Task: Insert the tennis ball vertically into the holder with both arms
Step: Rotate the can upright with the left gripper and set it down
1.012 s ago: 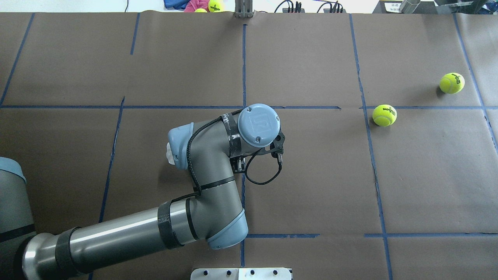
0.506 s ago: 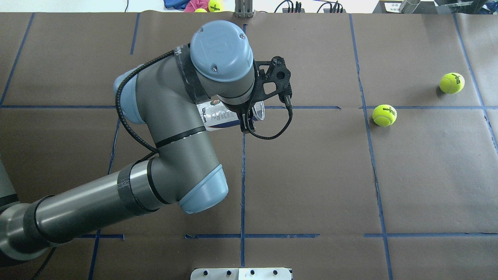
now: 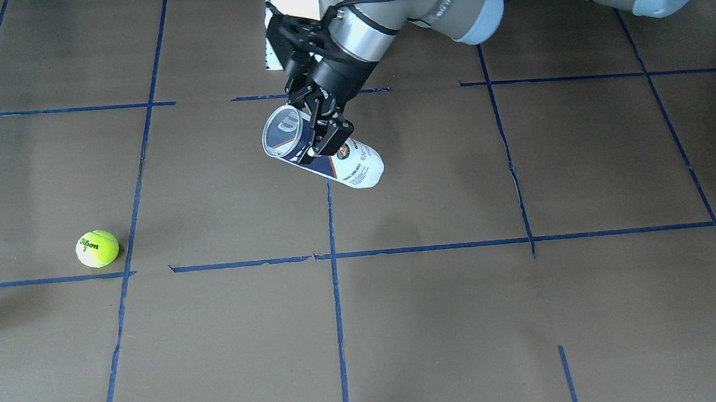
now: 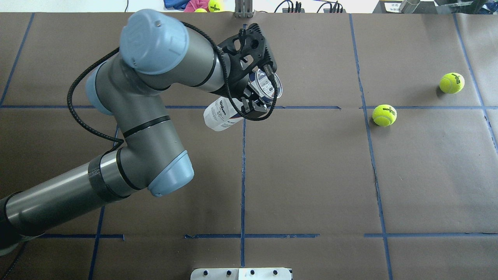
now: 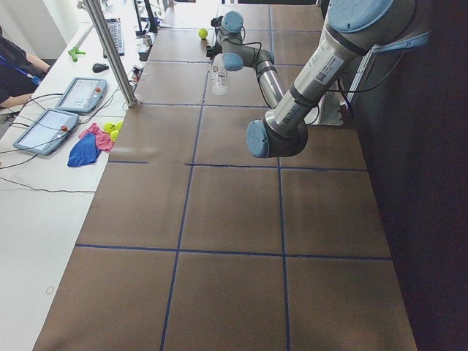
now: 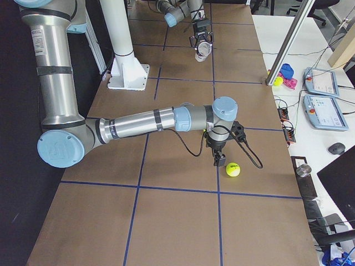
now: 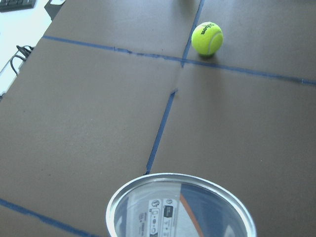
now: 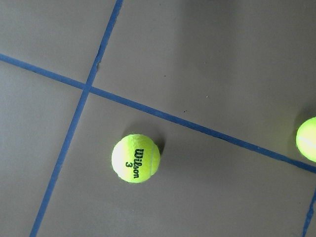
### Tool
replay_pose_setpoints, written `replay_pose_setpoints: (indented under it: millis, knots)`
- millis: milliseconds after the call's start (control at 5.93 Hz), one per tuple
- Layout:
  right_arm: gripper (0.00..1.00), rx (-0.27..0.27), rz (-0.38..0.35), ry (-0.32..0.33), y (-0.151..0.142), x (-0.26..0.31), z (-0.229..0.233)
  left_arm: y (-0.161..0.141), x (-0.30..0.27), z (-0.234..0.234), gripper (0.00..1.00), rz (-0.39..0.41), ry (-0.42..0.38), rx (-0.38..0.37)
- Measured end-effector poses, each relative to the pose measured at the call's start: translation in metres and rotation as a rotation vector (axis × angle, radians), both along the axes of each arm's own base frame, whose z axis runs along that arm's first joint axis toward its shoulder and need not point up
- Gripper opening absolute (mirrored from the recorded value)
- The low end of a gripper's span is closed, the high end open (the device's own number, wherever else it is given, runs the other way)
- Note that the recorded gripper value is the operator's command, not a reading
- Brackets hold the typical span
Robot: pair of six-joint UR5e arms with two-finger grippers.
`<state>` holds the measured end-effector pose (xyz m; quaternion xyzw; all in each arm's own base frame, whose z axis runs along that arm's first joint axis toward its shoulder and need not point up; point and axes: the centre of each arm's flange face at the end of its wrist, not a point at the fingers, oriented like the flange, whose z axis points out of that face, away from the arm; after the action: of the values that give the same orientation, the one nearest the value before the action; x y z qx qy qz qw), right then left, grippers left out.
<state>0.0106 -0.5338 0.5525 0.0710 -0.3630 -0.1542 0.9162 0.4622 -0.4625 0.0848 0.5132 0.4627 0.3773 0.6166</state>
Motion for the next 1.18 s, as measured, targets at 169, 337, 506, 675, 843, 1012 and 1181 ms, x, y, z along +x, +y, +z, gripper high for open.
replay_pose_setpoints:
  millis: [169, 337, 506, 675, 843, 1012, 1181]
  knots:
    - [1.0, 0.001, 0.001, 0.0, 0.0, 0.0, -0.001, 0.011, -0.009, 0.027, 0.78, 0.005, 0.143, 0.019]
    - [1.0, 0.003, 0.002, -0.001, -0.001, 0.0, -0.002, 0.015, -0.012, 0.047, 0.78, 0.003, 0.251, 0.036]
    - [1.0, 0.005, 0.003, -0.001, -0.001, 0.0, -0.004, 0.017, -0.001, 0.069, 0.78, -0.011, 0.349, 0.051]
    - [1.0, 0.008, 0.003, -0.001, -0.002, 0.0, -0.005, 0.024, 0.022, 0.099, 0.78, -0.04, 0.435, 0.061]
    - [1.0, 0.01, 0.003, -0.001, -0.002, 0.0, -0.007, 0.03, 0.046, 0.131, 0.78, -0.067, 0.491, 0.061]
    - [1.0, 0.011, 0.003, -0.002, -0.003, 0.0, -0.007, 0.033, 0.059, 0.153, 0.79, -0.077, 0.514, 0.059]
    - [1.0, 0.011, 0.003, -0.002, -0.003, -0.001, -0.007, 0.034, 0.064, 0.163, 0.81, -0.081, 0.519, 0.057]
